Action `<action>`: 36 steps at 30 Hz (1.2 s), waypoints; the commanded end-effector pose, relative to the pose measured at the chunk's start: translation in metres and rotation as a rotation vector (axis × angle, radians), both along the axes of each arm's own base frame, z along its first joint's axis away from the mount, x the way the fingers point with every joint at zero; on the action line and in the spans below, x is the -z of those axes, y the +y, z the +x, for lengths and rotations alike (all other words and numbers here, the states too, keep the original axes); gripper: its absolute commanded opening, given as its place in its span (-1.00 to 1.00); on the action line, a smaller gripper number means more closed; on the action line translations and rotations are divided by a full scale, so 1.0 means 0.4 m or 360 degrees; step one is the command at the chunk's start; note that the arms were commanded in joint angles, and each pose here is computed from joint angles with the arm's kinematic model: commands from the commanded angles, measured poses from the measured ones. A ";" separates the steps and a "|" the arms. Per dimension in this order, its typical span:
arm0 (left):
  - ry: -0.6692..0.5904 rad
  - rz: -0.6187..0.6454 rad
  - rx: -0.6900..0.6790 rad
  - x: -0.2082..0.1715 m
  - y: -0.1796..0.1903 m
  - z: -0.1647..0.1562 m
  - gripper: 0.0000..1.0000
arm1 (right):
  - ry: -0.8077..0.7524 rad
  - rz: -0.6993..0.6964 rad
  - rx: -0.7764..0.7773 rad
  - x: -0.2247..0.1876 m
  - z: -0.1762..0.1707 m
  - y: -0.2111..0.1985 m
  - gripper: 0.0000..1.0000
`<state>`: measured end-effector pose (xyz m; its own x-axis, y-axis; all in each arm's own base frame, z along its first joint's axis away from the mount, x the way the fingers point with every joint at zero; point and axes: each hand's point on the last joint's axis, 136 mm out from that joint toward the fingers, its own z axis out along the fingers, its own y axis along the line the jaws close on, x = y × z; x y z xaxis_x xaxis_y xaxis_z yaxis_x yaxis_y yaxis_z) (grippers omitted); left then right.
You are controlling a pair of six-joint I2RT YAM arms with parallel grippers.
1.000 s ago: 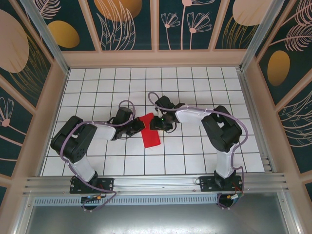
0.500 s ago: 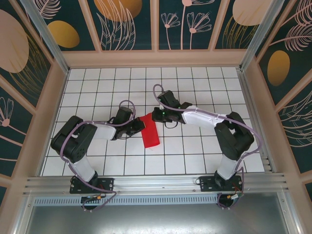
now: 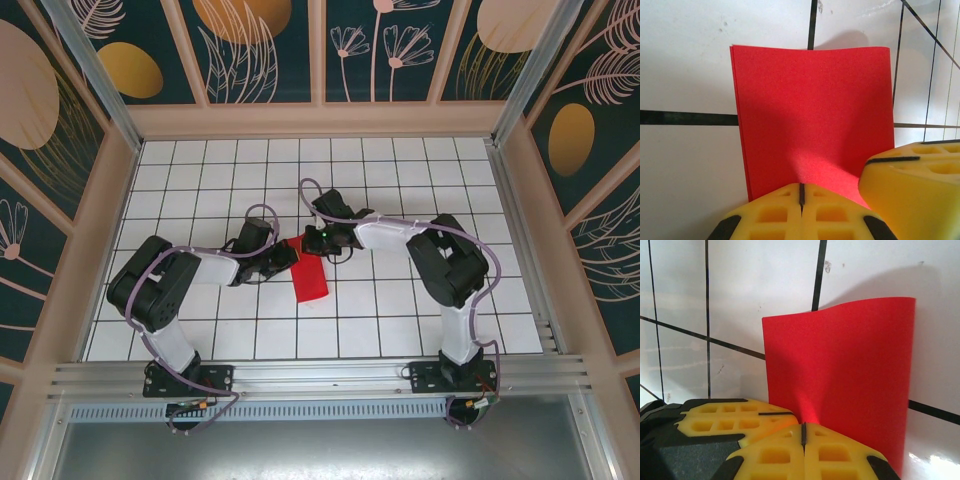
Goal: Fold a paper plane with a square sheet of paper (pick it up from the middle)
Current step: First fold in half a square sheet of paper at the center of the table.
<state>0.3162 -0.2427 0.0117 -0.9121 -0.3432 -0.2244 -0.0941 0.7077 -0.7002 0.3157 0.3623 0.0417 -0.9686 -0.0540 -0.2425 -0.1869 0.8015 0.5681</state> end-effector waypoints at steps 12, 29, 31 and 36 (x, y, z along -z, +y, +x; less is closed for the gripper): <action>0.0299 0.0422 -0.0069 0.169 0.114 -0.088 -1.00 | 0.0085 -0.0108 -0.0093 0.069 -0.030 -0.021 -1.00; 0.0341 0.0571 -0.0083 0.207 0.163 -0.120 -1.00 | 0.0080 -0.0117 0.0025 0.093 -0.001 -0.208 -1.00; 0.0340 0.0573 -0.0074 0.208 0.163 -0.122 -1.00 | 0.0035 -0.0116 0.0065 0.067 0.016 -0.224 -1.00; 0.0321 0.0562 -0.0071 0.199 0.160 -0.117 -1.00 | -0.0080 0.0002 0.0054 -0.016 0.033 -0.175 -1.00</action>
<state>0.3182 -0.2427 0.0100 -0.9140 -0.3170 -0.2531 -0.0707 0.7389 -0.6701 0.3316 0.2820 0.0265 -0.9698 -0.0078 -0.2439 -0.1459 0.8198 0.5537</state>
